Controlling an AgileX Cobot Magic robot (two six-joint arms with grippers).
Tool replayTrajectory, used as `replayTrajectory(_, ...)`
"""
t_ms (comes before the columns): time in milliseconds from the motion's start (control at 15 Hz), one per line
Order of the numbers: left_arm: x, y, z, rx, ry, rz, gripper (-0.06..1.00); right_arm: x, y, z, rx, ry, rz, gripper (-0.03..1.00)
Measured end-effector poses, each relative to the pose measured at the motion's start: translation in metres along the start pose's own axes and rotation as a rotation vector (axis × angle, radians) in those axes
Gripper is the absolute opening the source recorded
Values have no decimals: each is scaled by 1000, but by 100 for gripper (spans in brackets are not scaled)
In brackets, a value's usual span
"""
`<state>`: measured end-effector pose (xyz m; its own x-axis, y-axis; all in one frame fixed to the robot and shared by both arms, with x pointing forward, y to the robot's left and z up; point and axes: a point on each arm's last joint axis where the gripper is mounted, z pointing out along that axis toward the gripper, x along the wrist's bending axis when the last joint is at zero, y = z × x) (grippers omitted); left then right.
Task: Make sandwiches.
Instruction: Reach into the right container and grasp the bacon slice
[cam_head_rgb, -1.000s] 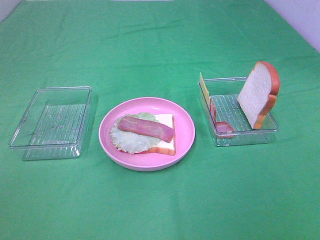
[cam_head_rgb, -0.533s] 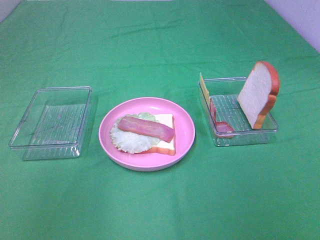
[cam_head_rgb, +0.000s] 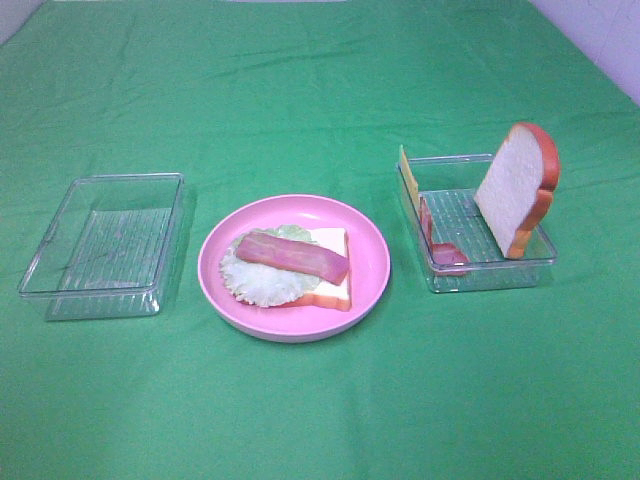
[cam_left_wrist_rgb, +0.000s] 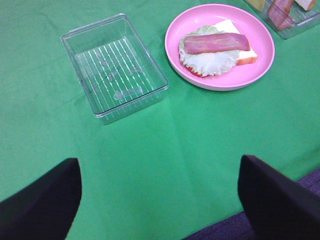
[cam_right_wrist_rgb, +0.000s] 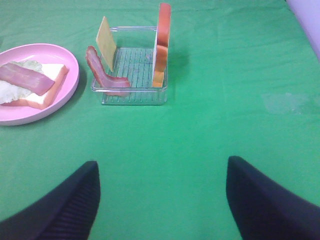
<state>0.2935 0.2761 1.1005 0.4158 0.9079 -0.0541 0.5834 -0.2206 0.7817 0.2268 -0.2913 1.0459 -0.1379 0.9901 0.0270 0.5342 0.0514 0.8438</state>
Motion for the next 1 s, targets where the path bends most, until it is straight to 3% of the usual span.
replayTrajectory(267,7,-42,0,-87,-24,43,80,0,0,0,0,0,0,67)
replayTrajectory(467,6,-52,-10,-144,-75,68,80,0,3,3,19,0,2,67)
replayTrajectory(733,-5,-68,-12,-107,-220,146,80,-1,27,18,43,9,20,67)
replayTrajectory(1000,-6,-70,-12,-109,-240,176,80,2,58,63,128,97,130,67)
